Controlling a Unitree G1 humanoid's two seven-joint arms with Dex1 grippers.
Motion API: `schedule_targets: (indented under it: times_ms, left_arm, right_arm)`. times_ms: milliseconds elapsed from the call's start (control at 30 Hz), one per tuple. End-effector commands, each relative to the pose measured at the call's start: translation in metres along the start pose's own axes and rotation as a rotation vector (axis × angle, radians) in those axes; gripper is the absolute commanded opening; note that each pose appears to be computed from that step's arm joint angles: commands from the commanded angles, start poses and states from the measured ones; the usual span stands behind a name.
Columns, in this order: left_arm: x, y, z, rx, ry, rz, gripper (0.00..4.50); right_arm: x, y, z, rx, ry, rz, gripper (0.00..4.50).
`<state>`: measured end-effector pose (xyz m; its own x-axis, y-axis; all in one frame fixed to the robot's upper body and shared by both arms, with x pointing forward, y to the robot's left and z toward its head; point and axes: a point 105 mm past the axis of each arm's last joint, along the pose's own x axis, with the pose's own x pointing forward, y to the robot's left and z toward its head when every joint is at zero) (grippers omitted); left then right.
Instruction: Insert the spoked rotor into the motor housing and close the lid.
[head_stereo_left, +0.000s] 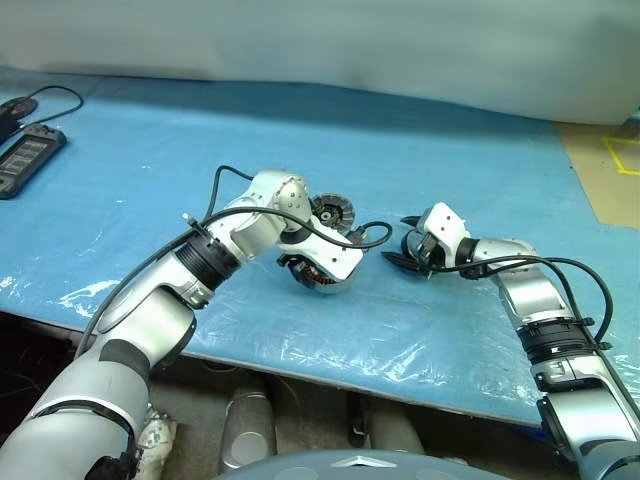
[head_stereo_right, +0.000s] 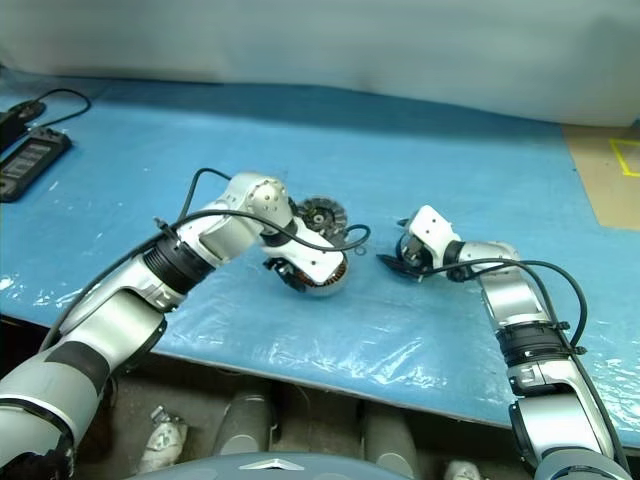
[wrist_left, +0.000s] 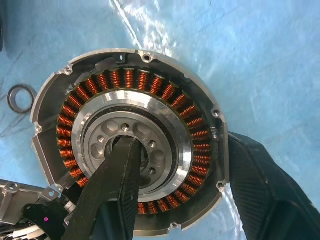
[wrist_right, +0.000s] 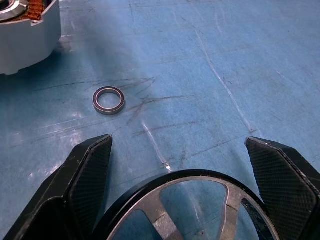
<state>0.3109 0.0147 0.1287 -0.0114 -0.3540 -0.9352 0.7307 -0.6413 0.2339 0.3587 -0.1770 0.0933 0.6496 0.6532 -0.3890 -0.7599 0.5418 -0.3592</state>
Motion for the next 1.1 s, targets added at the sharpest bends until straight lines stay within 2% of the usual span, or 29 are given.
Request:
schedule_targets:
  times_ms: [33, 167, 233, 367, 533, 633, 767, 833, 933, 1100]
  left_arm:
    - [-0.004, 0.001, 0.011, 0.042, -0.021, 0.009, 2.13]
    - [-0.004, 0.001, 0.012, 0.016, -0.042, 0.011, 3.51]
    - [-0.008, 0.004, 0.016, -0.021, -0.068, 0.027, 4.06]
    - [-0.017, 0.005, 0.023, -0.042, -0.107, 0.035, 4.06]
    - [-0.034, 0.002, 0.048, -0.089, -0.228, 0.034, 4.06]
    - [-0.043, -0.004, 0.053, -0.125, -0.277, 0.034, 4.06]
    - [-0.053, -0.003, 0.043, -0.207, -0.326, 0.093, 4.06]
    - [-0.060, 0.002, 0.030, -0.239, -0.355, 0.177, 4.06]
    - [-0.080, 0.007, 0.008, -0.353, -0.478, 0.315, 4.06]
    - [-0.117, 0.014, -0.002, -0.454, -0.710, 0.521, 4.06]
  right_arm:
    - [-0.002, -0.003, 0.008, -0.001, -0.035, -0.019, 4.50]
    - [-0.001, -0.001, 0.009, 0.001, -0.038, -0.017, 4.50]
    - [0.000, -0.001, 0.008, 0.002, -0.040, -0.014, 4.50]
    - [0.002, -0.001, 0.008, 0.006, -0.043, -0.011, 4.50]
    - [0.004, 0.000, 0.013, 0.015, -0.064, 0.006, 4.50]
    - [0.005, 0.001, 0.019, 0.018, -0.086, 0.022, 4.50]
    - [0.007, 0.004, 0.025, 0.015, -0.107, 0.045, 4.50]
    - [0.008, 0.006, 0.029, 0.012, -0.122, 0.055, 4.50]
    - [0.010, 0.007, 0.031, 0.015, -0.133, 0.064, 4.50]
    - [0.011, 0.002, 0.035, 0.005, -0.141, 0.058, 4.50]
